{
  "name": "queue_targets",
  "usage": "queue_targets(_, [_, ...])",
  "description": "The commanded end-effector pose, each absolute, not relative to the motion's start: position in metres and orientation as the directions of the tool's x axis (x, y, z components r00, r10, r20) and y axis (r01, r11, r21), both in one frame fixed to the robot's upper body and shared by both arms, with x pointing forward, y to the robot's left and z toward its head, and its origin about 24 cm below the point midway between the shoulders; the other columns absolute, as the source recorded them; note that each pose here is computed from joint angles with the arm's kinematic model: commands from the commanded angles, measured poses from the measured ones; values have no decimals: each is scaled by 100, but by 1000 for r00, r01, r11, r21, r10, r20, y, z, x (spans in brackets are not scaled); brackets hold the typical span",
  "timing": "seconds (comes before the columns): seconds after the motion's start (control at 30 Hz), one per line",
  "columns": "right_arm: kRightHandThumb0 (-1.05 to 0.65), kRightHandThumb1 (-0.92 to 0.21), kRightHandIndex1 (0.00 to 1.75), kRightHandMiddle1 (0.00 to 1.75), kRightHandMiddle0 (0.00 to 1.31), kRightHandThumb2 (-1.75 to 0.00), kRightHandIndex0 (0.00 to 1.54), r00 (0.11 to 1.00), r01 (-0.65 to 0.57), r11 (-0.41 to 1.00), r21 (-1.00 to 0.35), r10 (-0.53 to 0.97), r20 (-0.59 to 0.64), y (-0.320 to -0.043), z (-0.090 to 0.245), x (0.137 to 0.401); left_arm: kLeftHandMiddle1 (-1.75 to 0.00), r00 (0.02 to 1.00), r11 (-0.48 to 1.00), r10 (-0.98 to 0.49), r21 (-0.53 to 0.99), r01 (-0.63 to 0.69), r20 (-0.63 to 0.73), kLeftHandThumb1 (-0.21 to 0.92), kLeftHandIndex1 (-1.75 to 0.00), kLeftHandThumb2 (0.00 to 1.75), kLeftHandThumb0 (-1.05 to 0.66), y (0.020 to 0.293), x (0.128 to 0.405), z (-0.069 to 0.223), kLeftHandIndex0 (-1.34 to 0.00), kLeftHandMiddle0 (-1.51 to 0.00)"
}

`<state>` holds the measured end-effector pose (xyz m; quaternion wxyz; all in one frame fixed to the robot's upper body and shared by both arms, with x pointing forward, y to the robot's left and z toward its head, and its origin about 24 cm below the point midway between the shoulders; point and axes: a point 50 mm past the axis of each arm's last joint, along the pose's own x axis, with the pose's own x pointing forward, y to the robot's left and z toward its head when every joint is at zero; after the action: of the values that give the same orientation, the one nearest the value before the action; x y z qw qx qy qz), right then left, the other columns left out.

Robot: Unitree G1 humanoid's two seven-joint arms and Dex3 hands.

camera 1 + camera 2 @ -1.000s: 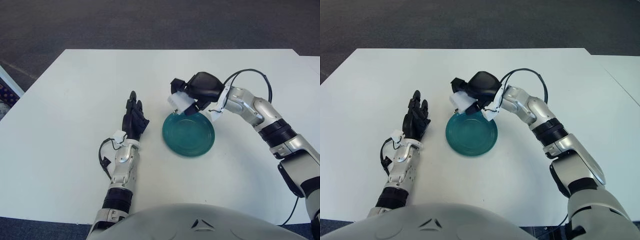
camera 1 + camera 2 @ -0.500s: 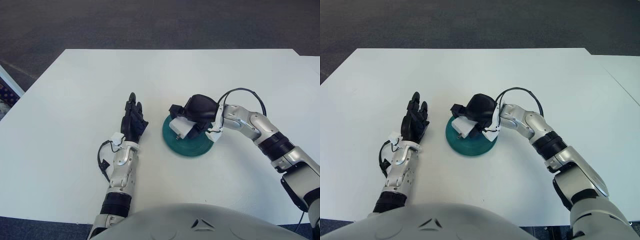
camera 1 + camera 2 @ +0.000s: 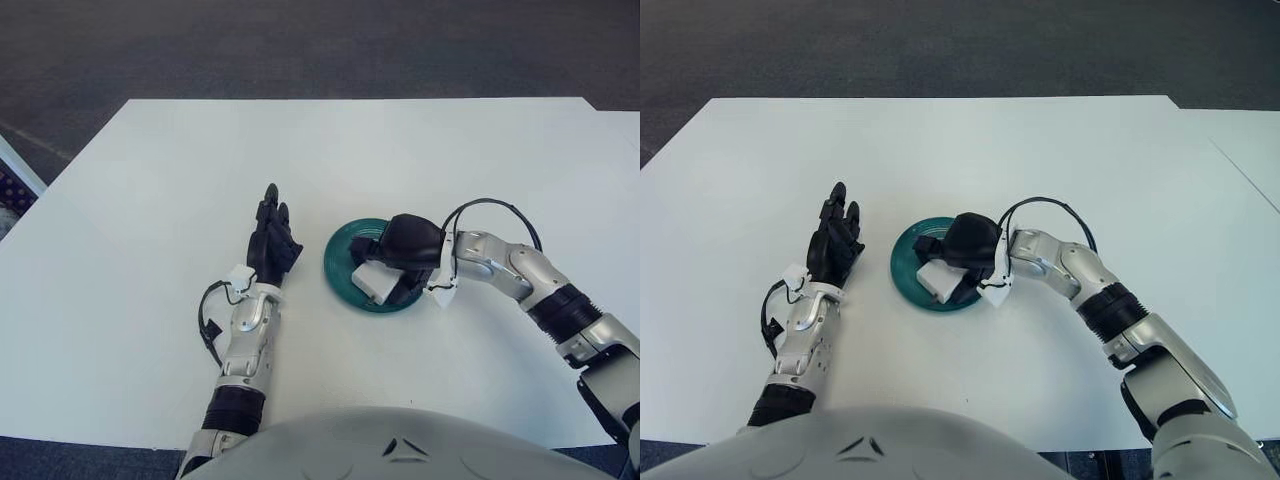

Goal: Put the charger into the plate.

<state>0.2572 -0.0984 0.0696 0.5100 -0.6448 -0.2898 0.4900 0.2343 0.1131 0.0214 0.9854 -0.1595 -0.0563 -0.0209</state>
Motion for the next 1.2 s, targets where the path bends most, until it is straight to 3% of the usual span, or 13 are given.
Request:
queue_targets(0.0, [-55,-92,175,175,77,-85,101,354,-120,-340,-933,863,-361,-102,68,259,-1,992,931,-11,-360,56,125,92,-21,108,-105,102,231,23,0,-3])
queue_targets(0.33, [-59,-92,175,175,77,-83,100,347,-129,-362,-923,856,-384,-102,61,260,0,990,934,-23,-350,71,140,92,-20,106,-105,100,230,24,0,-3])
queue_targets(0.4, [-64,-92,175,175,57,-83,84,343,-141,-374,-917,850,-399,-102,61,260,0,990,937,-27,-341,74,140,92,-20,106,-105,99,230,25,0,-2])
queue_targets(0.47, [-75,-92,175,172,30,-87,43,340,-156,-386,-909,844,-416,-102,60,260,0,990,940,-30,-334,75,139,92,-19,105,-105,99,230,25,0,-1])
queue_targets(0.5, [-83,-92,153,157,19,-89,28,339,-161,-390,-907,841,-422,-102,60,260,0,990,940,-31,-332,76,138,92,-19,105,-105,99,230,25,0,-1])
queue_targets(0.53, [-85,-92,144,152,16,-90,22,337,-167,-395,-903,838,-429,-102,60,260,0,990,941,-32,-330,76,137,92,-18,105,-105,99,230,25,0,0])
queue_targets(0.6, [-93,-92,91,112,6,-93,13,335,-180,-406,-896,831,-444,-104,60,259,0,990,944,-34,-322,76,136,92,-18,105,-105,101,230,24,0,0])
queue_targets(0.63, [-97,-92,58,80,4,-94,8,335,-186,-410,-893,828,-450,-104,60,258,0,990,945,-34,-317,76,135,92,-18,106,-105,101,230,24,0,0])
queue_targets(0.7, [-101,-92,30,47,2,-95,4,339,-198,-404,-893,827,-449,-106,60,258,0,990,949,-35,-306,75,134,92,-17,106,-105,103,231,24,0,0])
queue_targets(0.83, [-104,-92,6,11,0,-96,1,348,-211,-381,-900,831,-433,-107,61,258,0,992,953,-21,-297,57,123,92,-17,107,-104,105,232,24,0,0])
queue_targets(1.17, [-105,-92,0,0,0,-94,0,345,-212,-346,-914,848,-402,-107,66,259,-1,995,934,13,-356,24,103,92,-18,109,-102,108,234,25,0,-3])
